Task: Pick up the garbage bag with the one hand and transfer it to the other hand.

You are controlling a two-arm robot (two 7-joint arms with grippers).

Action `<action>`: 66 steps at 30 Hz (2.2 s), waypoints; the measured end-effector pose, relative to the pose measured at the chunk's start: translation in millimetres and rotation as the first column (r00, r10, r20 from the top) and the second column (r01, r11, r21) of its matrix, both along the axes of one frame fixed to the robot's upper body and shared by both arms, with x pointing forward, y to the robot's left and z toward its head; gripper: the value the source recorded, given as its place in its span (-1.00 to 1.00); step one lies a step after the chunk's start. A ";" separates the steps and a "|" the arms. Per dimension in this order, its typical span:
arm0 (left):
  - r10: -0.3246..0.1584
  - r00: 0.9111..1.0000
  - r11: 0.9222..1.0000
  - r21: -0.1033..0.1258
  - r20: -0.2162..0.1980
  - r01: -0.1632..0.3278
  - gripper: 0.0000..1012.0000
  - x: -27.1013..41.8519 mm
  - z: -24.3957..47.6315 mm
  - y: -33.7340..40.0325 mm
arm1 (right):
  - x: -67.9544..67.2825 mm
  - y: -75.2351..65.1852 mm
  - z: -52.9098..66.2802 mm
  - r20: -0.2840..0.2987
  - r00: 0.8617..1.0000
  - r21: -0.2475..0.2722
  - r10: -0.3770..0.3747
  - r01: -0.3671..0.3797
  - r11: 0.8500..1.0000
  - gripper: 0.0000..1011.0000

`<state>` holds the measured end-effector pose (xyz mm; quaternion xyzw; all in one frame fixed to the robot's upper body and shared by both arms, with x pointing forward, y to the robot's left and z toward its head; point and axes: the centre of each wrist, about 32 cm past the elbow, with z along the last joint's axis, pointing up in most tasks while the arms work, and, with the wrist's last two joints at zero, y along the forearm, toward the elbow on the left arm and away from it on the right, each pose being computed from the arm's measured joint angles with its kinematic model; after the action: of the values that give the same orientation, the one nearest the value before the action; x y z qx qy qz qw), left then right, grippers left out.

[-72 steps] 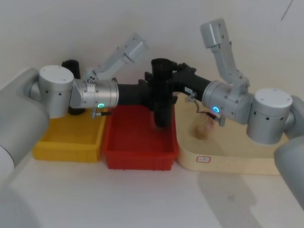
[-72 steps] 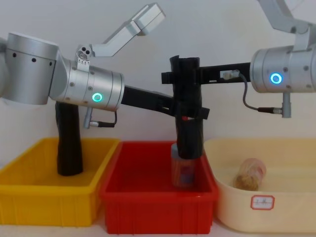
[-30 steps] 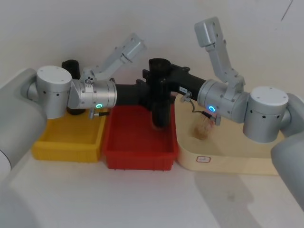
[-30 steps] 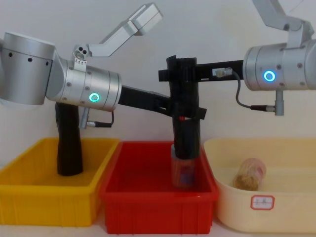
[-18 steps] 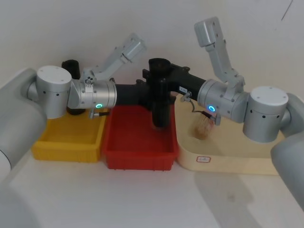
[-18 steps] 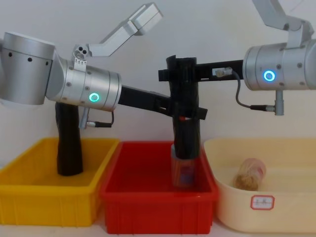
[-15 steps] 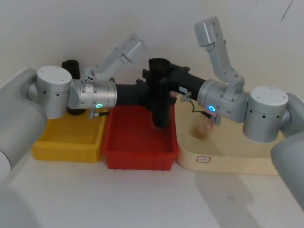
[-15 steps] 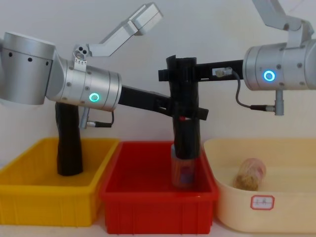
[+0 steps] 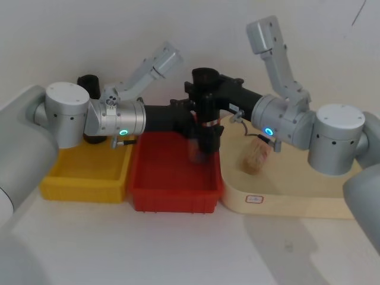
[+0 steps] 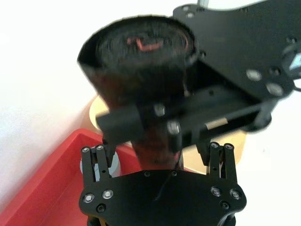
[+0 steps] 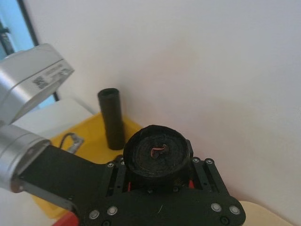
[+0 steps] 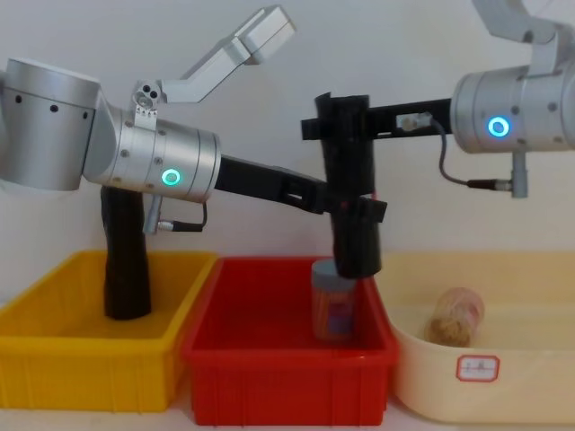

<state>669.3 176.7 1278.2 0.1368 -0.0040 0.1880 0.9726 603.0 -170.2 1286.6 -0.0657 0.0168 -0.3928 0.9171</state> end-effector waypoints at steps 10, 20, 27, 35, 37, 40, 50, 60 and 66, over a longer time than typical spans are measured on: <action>0.000 1.000 1.000 0.000 0.000 0.000 0.98 0.0 0.0 0.0 | -3.5 -13.2 15.5 0.032 0.993 -0.052 -0.117 0.119 0.992 0.09; 0.000 1.000 1.000 0.000 0.000 0.000 0.98 0.0 0.0 0.0 | -10.5 -32.3 27.1 0.049 0.965 -0.080 -0.256 0.260 0.962 0.09; 0.000 1.000 1.000 0.000 0.000 0.000 0.98 0.0 0.0 0.0 | -14.4 -46.5 29.3 0.039 0.942 -0.094 -0.334 0.336 0.937 0.09; 0.000 1.000 1.000 0.000 0.000 0.000 0.98 0.0 0.0 0.0 | -14.0 -62.5 25.0 0.018 0.935 -0.098 -0.353 0.353 0.930 0.09; 0.000 1.000 1.000 0.000 0.000 0.000 0.98 0.0 0.0 0.0 | -13.8 -64.8 23.9 0.015 0.936 -0.097 -0.353 0.352 0.931 0.09; 0.000 1.000 1.000 0.000 0.000 0.000 0.98 0.0 0.0 0.0 | -13.4 -68.8 22.3 0.011 0.936 -0.095 -0.352 0.351 0.932 0.11; 0.000 1.000 1.000 0.000 0.000 0.000 0.98 0.0 0.0 0.0 | -12.8 -76.8 19.2 0.002 0.937 -0.089 -0.350 0.349 0.933 0.65; 0.000 1.000 1.000 0.000 0.000 0.000 0.98 0.0 0.0 0.0 | -12.5 -80.4 17.7 -0.002 0.937 -0.087 -0.349 0.348 0.934 0.98; 0.000 1.000 1.000 0.000 0.000 0.000 0.98 0.0 0.0 0.0 | -12.4 -81.6 17.3 -0.002 0.937 -0.086 -0.349 0.347 0.934 0.98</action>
<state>669.3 176.6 1278.2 0.1368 -0.0039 0.1880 0.9726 590.6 -251.8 1303.9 -0.1037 0.0197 -0.5486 0.8294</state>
